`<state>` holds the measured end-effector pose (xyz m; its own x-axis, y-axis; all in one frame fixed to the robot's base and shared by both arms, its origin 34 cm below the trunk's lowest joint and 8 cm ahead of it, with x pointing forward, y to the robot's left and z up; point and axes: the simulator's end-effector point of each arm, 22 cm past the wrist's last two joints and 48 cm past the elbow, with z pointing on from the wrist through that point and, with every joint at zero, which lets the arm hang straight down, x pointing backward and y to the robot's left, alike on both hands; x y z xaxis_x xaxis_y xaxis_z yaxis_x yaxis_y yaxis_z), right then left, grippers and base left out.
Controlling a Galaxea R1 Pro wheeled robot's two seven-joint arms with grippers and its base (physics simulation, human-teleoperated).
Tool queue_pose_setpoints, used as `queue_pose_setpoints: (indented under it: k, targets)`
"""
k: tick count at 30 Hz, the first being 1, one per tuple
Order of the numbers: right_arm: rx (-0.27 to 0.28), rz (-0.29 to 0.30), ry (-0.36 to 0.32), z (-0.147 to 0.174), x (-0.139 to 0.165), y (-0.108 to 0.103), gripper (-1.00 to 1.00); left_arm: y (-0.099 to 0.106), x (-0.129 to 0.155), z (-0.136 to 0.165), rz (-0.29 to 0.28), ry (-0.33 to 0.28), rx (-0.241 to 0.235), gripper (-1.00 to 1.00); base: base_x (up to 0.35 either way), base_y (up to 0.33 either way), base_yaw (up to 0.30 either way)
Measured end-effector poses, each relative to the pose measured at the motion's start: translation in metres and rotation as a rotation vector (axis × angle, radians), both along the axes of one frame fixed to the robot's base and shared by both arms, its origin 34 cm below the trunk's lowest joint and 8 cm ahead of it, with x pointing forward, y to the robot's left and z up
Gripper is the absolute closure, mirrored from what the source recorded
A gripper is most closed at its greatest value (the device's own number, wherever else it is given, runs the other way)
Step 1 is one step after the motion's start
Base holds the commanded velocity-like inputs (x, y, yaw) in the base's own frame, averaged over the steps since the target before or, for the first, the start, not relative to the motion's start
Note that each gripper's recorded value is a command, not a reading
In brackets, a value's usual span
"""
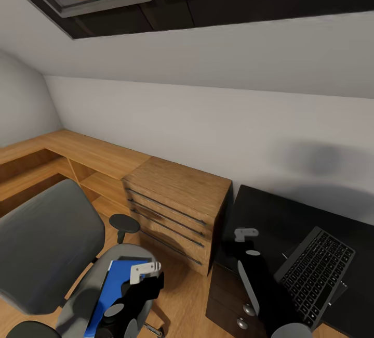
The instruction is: In the bedroom, organize the workspace by keeping the computer under the desk, ensuring the monitor is on the desk, placing the keyboard on the desk next to the monitor, placing the mouse on the desk next to the keyboard, moving the folder from the swivel chair onto the desk next to the mouse, stacking the notebook on top of the folder with the pen on top of the notebook, and positioning the swivel chair next to the desk.
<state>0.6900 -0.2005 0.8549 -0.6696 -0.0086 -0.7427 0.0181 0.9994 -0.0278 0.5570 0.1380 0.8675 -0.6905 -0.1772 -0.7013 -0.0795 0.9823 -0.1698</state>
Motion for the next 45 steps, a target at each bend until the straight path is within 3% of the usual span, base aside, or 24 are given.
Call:
queue_pose_setpoints:
  k: [11,22,39,45]
  targets:
    - [-0.042,0.011,0.07,-0.035,-0.016,-0.008,1.0,0.001,0.004,0.008,0.005,-0.019,-0.005,-1.0,0.0,0.0,0.0]
    - [-0.089,-0.029,0.066,-0.042,-0.018,-0.026,1.0,0.001,0.004,0.008,0.005,-0.019,-0.006,-1.0,0.005,0.0,0.0]
    - [-0.111,-0.024,0.086,-0.068,-0.012,-0.036,1.0,0.0,0.004,0.008,0.002,-0.018,-0.007,-1.0,0.112,0.0,0.0]
    - [-0.116,-0.02,0.068,-0.073,-0.005,-0.04,1.0,0.001,0.009,0.022,0.009,-0.047,-0.018,-1.0,0.011,0.0,0.0]
